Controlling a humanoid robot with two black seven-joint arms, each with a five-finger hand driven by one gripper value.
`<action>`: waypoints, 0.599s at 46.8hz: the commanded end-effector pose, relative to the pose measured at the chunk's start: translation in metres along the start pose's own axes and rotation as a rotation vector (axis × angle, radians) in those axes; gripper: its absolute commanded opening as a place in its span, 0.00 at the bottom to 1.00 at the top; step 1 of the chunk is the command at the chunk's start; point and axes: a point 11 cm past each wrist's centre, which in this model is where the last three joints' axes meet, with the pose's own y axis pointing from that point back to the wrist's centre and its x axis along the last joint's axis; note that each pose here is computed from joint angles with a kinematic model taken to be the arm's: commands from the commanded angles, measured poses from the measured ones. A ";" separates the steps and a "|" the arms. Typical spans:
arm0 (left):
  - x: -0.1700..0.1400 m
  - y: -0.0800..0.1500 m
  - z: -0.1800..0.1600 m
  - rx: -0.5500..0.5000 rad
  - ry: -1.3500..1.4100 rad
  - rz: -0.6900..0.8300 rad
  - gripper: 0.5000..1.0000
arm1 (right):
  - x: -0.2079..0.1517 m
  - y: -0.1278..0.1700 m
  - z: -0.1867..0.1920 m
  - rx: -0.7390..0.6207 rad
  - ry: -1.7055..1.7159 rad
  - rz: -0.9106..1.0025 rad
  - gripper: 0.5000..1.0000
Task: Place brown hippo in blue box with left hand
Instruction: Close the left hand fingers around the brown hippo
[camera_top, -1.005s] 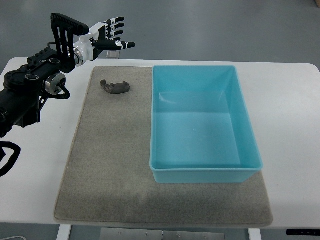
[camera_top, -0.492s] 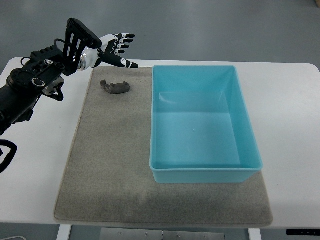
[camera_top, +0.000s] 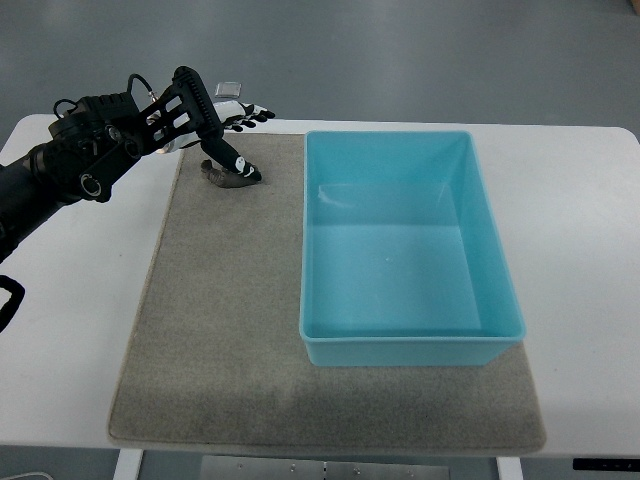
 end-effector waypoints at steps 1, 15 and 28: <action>0.002 0.000 -0.001 0.008 -0.033 0.021 0.99 | 0.000 0.000 0.000 0.000 0.000 0.000 0.87; -0.020 -0.007 0.004 0.015 -0.231 -0.020 0.99 | 0.000 0.000 0.000 0.000 0.000 0.000 0.87; 0.001 -0.005 0.018 0.006 -0.268 -0.004 0.99 | 0.000 0.000 0.000 0.000 0.000 0.000 0.87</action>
